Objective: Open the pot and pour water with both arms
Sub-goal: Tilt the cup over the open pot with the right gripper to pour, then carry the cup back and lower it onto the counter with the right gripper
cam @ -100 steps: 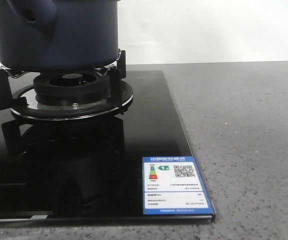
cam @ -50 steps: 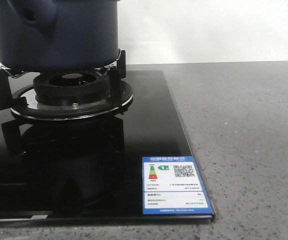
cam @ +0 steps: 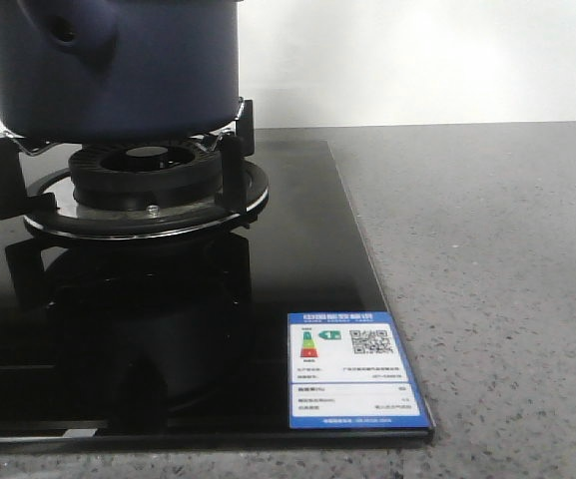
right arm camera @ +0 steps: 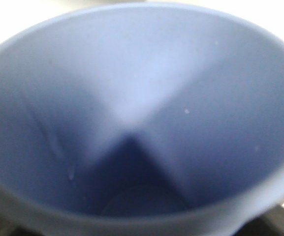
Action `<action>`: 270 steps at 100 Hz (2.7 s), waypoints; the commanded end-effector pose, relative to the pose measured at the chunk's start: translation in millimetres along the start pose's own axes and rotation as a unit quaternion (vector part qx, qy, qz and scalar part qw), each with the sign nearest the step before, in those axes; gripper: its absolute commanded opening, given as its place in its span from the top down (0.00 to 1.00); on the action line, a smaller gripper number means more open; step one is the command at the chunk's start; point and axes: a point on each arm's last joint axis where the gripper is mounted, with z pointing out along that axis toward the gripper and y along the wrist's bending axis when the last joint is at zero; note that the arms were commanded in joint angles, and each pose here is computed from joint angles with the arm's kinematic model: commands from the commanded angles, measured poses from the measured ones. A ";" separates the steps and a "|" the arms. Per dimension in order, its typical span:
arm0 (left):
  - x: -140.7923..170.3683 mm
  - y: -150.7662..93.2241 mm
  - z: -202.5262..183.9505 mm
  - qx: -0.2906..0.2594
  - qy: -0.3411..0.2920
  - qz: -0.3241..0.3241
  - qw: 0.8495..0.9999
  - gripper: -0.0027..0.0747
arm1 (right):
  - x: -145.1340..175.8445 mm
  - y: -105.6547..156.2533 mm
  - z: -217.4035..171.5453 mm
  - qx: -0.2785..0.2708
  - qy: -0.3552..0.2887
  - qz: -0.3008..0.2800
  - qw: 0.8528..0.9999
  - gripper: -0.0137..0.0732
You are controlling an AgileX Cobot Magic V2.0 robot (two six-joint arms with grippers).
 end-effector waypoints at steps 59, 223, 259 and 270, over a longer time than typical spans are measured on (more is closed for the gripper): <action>-23.6 3.8 -8.2 -0.021 -0.070 -0.001 0.997 0.49 | 136.7 -58.2 -21.4 -0.101 -0.064 0.089 0.989 0.48; -23.7 3.9 -8.2 -0.022 -0.071 -0.001 0.997 0.48 | 215.6 -70.9 62.1 -0.204 -0.044 0.091 0.974 0.47; -23.7 3.9 -8.2 -0.022 -0.071 -0.001 0.997 0.48 | 211.3 -71.2 58.2 -0.205 -0.050 0.090 0.973 0.08; -23.7 3.9 -8.2 -0.022 -0.071 -0.001 0.997 0.48 | 203.0 -72.1 49.1 -0.203 -0.055 0.084 0.974 0.08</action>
